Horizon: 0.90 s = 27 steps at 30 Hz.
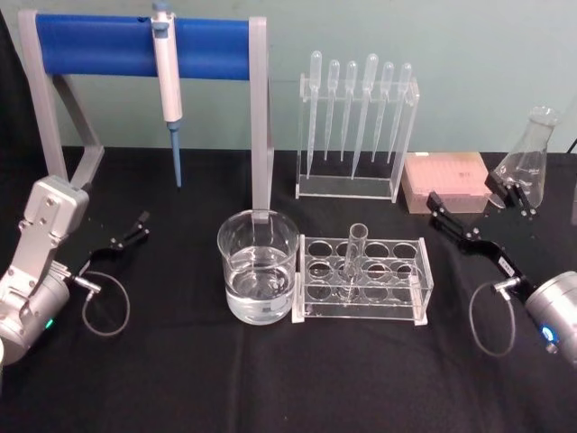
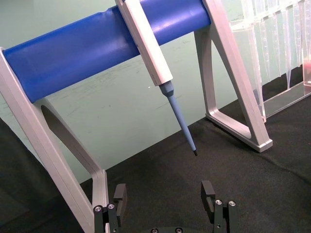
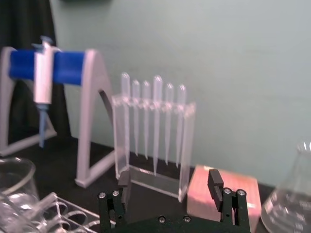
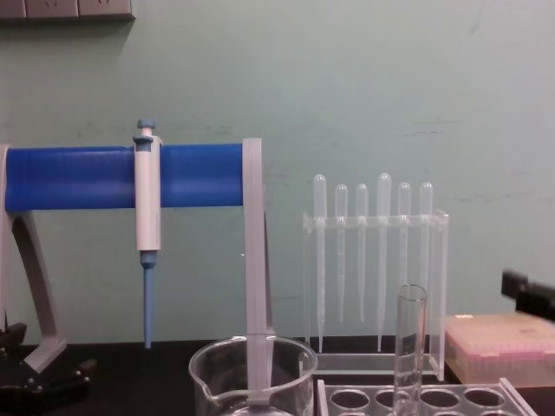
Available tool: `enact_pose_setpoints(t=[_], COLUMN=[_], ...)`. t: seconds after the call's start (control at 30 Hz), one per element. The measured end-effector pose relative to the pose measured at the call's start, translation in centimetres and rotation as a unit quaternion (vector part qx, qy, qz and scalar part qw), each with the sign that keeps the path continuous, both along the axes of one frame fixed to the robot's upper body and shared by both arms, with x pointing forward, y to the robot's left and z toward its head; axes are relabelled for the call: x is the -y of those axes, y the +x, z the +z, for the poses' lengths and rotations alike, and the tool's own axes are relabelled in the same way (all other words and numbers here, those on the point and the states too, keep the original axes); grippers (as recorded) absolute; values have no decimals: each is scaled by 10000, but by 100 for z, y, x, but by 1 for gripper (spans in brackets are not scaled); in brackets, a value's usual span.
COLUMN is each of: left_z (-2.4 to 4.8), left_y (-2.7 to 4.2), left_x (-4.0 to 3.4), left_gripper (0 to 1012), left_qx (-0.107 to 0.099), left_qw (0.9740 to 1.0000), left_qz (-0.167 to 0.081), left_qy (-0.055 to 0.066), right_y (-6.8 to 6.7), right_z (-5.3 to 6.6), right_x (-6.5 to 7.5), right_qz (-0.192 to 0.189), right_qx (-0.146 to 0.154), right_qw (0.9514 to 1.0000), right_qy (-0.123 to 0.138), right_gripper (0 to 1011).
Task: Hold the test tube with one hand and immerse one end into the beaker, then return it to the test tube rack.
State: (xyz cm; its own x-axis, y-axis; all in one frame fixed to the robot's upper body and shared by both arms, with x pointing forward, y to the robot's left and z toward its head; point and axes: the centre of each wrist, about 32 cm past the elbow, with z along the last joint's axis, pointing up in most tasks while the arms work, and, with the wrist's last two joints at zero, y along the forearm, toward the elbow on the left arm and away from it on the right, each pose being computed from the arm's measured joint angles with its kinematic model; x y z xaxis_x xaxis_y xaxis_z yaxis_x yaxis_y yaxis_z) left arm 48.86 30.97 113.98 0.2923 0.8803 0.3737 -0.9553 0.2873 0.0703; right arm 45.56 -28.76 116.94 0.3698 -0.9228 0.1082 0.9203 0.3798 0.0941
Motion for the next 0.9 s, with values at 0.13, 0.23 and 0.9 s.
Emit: enact_pose_setpoints(t=[0.13,0.23,0.9], left_z=[0,0,0], left_y=[0,0,0], left_x=[0,0,0], left_gripper=[1000,1000,1000], left_qx=[0,0,0], left_qw=[10000,10000,10000], left_qz=[0,0,0], left_qy=[0,0,0], right_y=[11,26,27], right_z=[-94,-142,-142], right_x=[-37,-41,-38], right_qz=[-109,-48,-10], right_qx=[-166,-230,-212], right_qw=[9998,9996,9996], right_qy=[15,147,203], right_gripper=[1002,1003,1003])
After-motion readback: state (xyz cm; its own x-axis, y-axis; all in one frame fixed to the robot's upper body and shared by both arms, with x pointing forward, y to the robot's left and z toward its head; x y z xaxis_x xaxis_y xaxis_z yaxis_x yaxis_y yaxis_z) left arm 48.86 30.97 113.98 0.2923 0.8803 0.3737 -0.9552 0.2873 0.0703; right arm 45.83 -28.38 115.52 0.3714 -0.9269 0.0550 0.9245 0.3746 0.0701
